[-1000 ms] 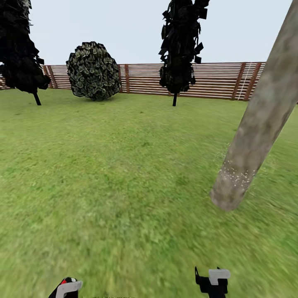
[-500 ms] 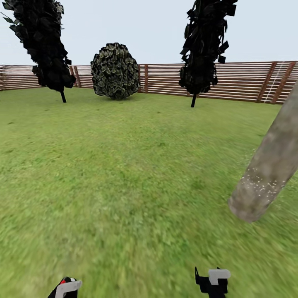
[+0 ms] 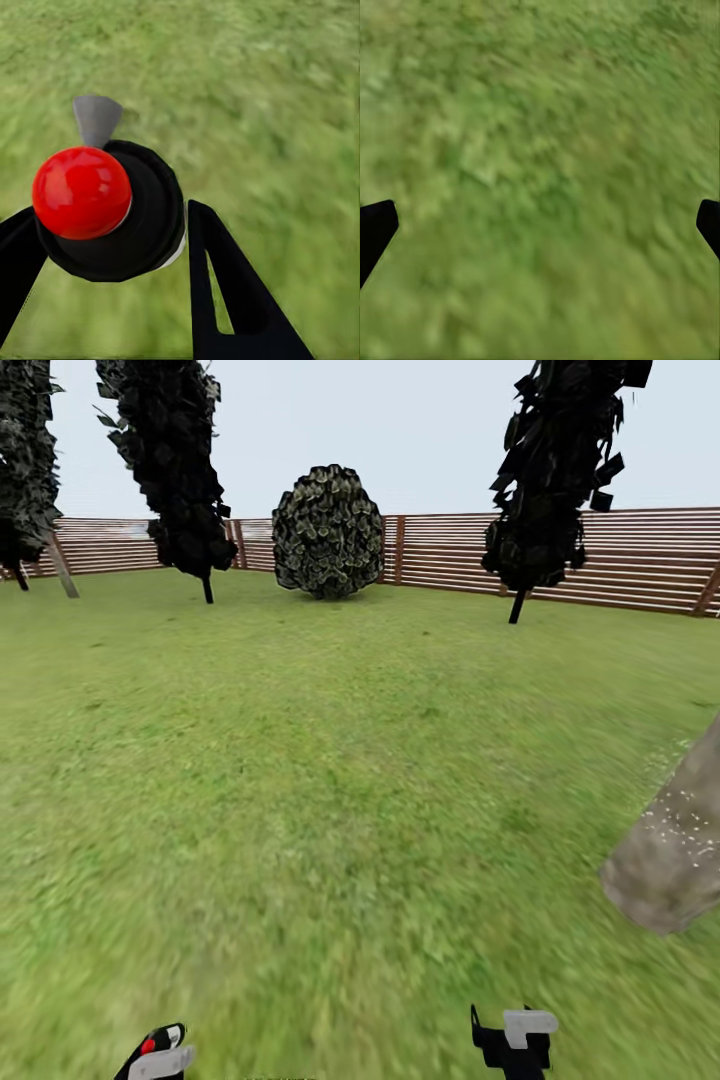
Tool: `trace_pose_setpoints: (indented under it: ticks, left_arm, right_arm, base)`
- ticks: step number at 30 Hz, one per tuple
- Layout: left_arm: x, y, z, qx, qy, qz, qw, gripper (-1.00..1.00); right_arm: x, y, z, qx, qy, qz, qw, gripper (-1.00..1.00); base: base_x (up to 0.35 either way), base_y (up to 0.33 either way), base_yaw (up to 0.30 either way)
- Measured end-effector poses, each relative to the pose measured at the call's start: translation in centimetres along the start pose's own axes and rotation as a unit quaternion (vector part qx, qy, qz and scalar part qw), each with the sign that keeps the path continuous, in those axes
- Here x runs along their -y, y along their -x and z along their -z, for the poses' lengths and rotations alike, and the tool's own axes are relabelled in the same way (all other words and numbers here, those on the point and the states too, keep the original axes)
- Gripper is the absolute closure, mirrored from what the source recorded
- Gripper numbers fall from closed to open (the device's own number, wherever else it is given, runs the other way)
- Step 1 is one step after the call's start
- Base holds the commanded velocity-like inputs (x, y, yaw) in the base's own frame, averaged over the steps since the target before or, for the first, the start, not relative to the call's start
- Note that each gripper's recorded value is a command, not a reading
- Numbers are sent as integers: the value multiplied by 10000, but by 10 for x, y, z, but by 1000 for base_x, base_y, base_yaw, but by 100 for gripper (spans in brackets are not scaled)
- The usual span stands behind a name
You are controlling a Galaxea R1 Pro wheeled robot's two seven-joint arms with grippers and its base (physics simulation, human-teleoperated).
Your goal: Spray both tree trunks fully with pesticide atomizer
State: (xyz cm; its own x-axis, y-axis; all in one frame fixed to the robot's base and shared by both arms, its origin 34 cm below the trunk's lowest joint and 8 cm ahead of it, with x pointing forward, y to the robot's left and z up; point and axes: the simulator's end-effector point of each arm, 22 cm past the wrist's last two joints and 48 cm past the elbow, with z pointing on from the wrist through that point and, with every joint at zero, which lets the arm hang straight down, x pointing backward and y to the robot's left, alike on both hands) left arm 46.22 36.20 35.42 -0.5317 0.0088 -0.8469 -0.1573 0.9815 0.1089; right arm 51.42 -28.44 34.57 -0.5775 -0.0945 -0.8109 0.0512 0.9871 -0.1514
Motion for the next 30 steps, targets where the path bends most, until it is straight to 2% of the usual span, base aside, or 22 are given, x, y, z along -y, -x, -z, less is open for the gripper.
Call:
trace_pose_setpoints:
  ticks: [3, 6, 9, 16, 26, 30]
  left_arm:
    - [0, -1, 0, -29, 2, 9, 10000, 100]
    - [-7, -7, -1, -180, 111, 55, 9998, 100]
    - [-28, -9, -1, -239, 497, 351, 9979, 100]
    - [-22, -8, -1, -228, 405, 288, 9985, 100]
    - [-24, -5, -3, -187, 437, 314, 9984, 100]
    - [-28, -10, -1, -262, 512, 359, 9977, 100]
  right_arm:
    - [0, 0, 0, 0, 0, 0, 10000, -100]
    - [0, 0, 0, 0, 0, 0, 10000, -100]
    - [0, 0, 0, 0, 0, 0, 10000, -100]
    - [0, 0, 0, 0, 0, 0, 10000, -100]
    - [0, 0, 0, 0, 0, 0, 10000, -100]
    - [0, 0, 0, 0, 2, -2, 10000, -100]
  base:
    - [0, 0, 279]
    - [0, 0, 279]
    - [0, 0, 279]
    - [0, 0, 279]
    - [0, 0, 279]
    - [0, 0, 279]
